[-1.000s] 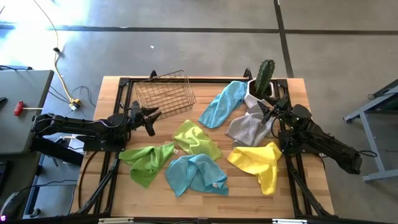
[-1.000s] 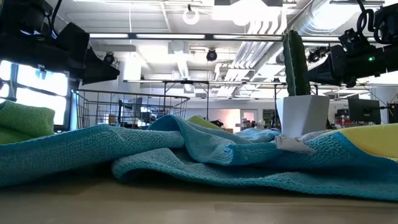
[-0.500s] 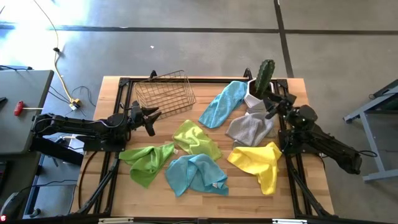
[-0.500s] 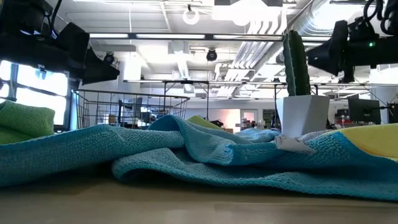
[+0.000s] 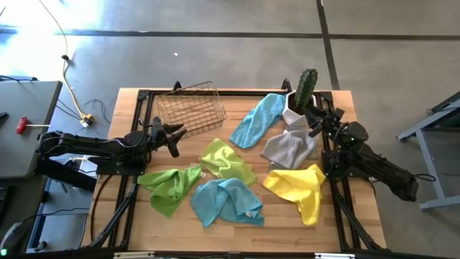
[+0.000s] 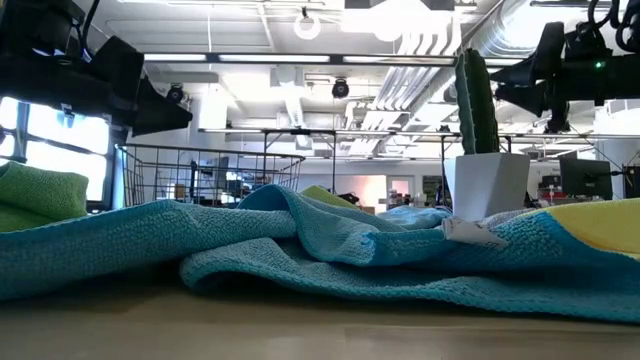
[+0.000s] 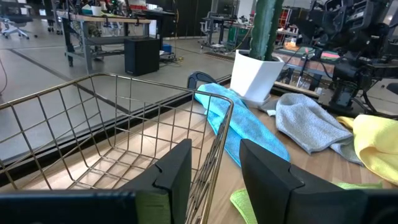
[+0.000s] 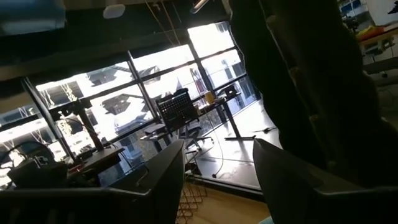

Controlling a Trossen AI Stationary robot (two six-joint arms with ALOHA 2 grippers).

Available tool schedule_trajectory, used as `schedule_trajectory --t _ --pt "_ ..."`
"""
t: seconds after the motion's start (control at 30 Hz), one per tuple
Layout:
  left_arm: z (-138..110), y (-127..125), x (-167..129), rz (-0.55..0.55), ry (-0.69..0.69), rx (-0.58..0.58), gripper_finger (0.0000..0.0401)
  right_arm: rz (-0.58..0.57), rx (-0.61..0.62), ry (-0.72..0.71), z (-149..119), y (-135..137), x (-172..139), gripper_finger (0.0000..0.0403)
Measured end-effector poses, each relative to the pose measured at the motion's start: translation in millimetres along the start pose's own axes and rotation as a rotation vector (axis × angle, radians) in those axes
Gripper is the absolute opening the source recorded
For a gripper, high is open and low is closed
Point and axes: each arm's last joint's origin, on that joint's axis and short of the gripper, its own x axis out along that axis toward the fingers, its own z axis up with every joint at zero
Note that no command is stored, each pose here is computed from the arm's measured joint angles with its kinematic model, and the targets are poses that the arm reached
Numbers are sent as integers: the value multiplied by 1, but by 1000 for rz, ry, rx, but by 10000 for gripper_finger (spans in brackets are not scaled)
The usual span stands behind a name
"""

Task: Fold microfiber towels
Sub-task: Prepare the table for folding the microfiber towels

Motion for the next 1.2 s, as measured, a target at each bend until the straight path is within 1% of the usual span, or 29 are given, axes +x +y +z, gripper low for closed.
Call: schedule_trajectory --t 0.23,0.3,0.37,0.43,0.53,0.6,0.7,0.9,1.1,1.2 --pt "0 0 0 0 0 0 127 -20 79 -10 0 -1 0 181" --pt "0 0 0 0 0 0 127 -9 78 -5 0 0 0 181" --pt "0 0 0 0 0 0 127 51 37 8 1 2 0 181" --pt "0 0 0 0 0 0 127 153 26 8 3 6 0 181" --pt "0 0 0 0 0 0 127 294 23 -37 11 12 -2 181" --pt "0 0 0 1 0 0 127 326 19 -72 15 14 -3 181" --pt "0 0 0 0 0 0 127 320 -5 -89 16 14 -3 181" --pt "0 0 0 0 0 0 127 308 -61 -68 17 16 2 181" --pt "0 0 0 0 0 0 127 297 -137 -13 25 23 15 181" --pt "0 0 0 0 0 0 127 285 -171 46 28 27 25 181"
